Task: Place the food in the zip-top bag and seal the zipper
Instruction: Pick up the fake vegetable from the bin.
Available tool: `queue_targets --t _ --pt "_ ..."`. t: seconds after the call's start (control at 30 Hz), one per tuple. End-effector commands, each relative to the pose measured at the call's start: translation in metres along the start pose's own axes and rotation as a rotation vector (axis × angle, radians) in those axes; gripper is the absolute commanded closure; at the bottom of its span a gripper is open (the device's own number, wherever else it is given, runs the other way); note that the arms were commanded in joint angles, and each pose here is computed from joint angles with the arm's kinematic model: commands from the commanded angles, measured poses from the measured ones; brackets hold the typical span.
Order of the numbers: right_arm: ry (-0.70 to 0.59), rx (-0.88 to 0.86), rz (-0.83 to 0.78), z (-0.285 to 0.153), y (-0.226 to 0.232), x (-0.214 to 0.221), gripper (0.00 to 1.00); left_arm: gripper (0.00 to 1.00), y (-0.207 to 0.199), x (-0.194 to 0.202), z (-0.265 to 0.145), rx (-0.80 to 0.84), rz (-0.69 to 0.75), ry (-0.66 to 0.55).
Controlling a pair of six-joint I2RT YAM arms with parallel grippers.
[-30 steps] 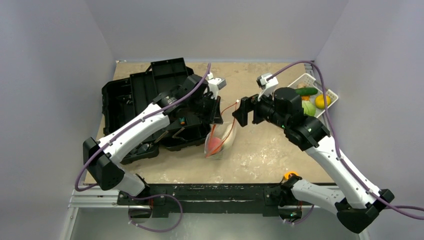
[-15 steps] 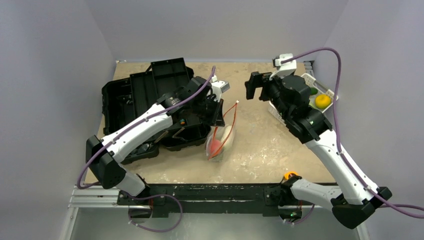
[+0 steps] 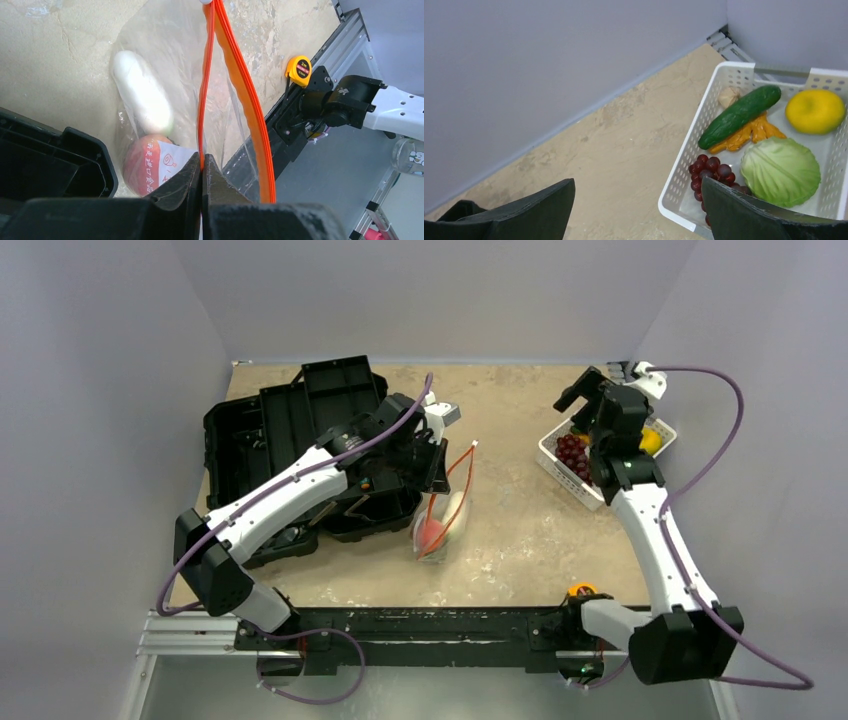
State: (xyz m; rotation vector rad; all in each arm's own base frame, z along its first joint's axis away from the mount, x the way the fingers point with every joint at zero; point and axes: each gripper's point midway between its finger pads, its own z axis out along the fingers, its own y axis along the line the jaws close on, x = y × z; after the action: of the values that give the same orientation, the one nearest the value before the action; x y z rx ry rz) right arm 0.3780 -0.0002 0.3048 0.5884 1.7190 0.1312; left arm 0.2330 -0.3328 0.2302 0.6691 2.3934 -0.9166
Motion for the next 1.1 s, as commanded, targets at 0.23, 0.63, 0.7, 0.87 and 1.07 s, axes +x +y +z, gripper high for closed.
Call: queue_targets --t 0.23,0.63,0.7,0.87,1.07 --pt "-0.051 0.429 0.331 0.078 -0.057 0.009 0.01 1.00 -0.010 -0.011 -0.007 0.034 0.033 -0.041" --pt "-0.020 0.484 0.419 0.160 -0.123 0.030 0.08 1.00 -0.009 -0.010 -0.005 0.020 0.010 -0.029" --pt "0.007 0.485 0.429 0.172 -0.129 0.040 0.14 1.00 -0.008 -0.010 -0.004 0.015 0.007 -0.025" --pt "-0.020 0.537 0.444 0.191 -0.140 0.042 0.15 1.00 -0.008 -0.008 -0.002 0.020 0.001 -0.014" --pt "0.008 0.639 0.449 0.210 -0.149 0.045 0.21 1.00 -0.009 -0.008 -0.001 0.029 -0.009 -0.009"
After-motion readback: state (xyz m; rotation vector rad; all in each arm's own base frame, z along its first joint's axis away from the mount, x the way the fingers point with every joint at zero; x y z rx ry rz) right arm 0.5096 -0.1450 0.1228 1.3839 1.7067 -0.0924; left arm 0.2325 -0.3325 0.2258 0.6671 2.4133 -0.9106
